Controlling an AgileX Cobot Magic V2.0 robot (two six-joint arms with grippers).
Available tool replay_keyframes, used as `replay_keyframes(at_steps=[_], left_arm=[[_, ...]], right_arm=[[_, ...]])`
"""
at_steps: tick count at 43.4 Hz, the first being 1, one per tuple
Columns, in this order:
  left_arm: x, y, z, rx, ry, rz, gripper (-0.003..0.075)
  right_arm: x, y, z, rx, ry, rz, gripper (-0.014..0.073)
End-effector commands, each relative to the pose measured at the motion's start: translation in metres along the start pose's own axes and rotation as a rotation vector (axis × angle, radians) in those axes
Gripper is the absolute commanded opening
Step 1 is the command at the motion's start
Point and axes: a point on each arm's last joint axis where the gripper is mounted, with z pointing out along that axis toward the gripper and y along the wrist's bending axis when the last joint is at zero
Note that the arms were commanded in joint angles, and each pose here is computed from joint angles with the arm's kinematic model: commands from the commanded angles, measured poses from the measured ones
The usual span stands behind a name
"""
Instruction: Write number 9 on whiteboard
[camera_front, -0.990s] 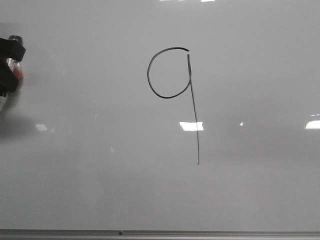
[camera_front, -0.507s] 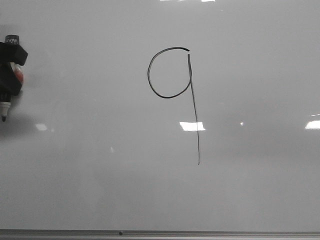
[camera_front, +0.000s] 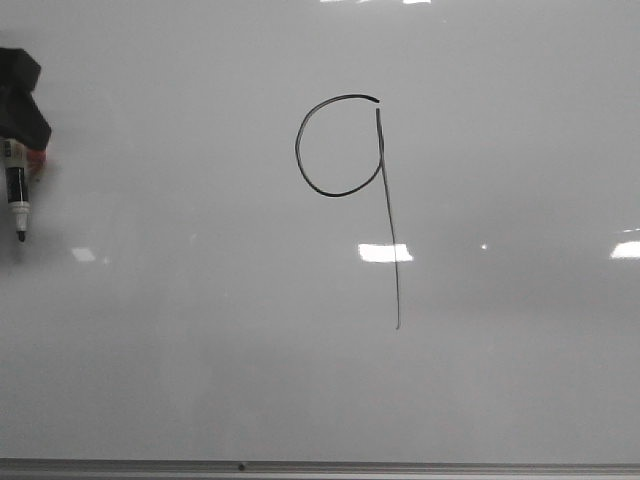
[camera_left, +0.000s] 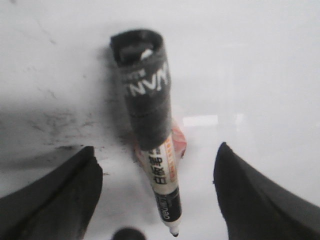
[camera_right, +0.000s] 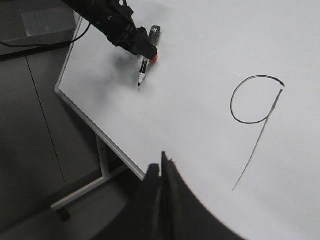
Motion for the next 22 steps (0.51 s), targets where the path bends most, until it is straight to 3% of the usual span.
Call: replay_keyframes(at_steps=[1,9,22], left_arm=[[-0.017,-0.003,-0.036,-0.015,-0.171,0.005,0.0470],[-0.004,-0.017,-0.095,-0.007,-0.379,0.050,0.0383],[0.041,-0.034,-0.167,0.083,-0.589,0.107,0.0060]], right_arm=[[-0.012,-0.003,-0.001,0.031,-0.070,0.032,-0.0067],[-0.012,-0.003,-0.001,0.030,-0.070,0.032,-0.0067],[-0.012,-0.002,-0.001,0.029,-0.069,0.032,-0.0067]])
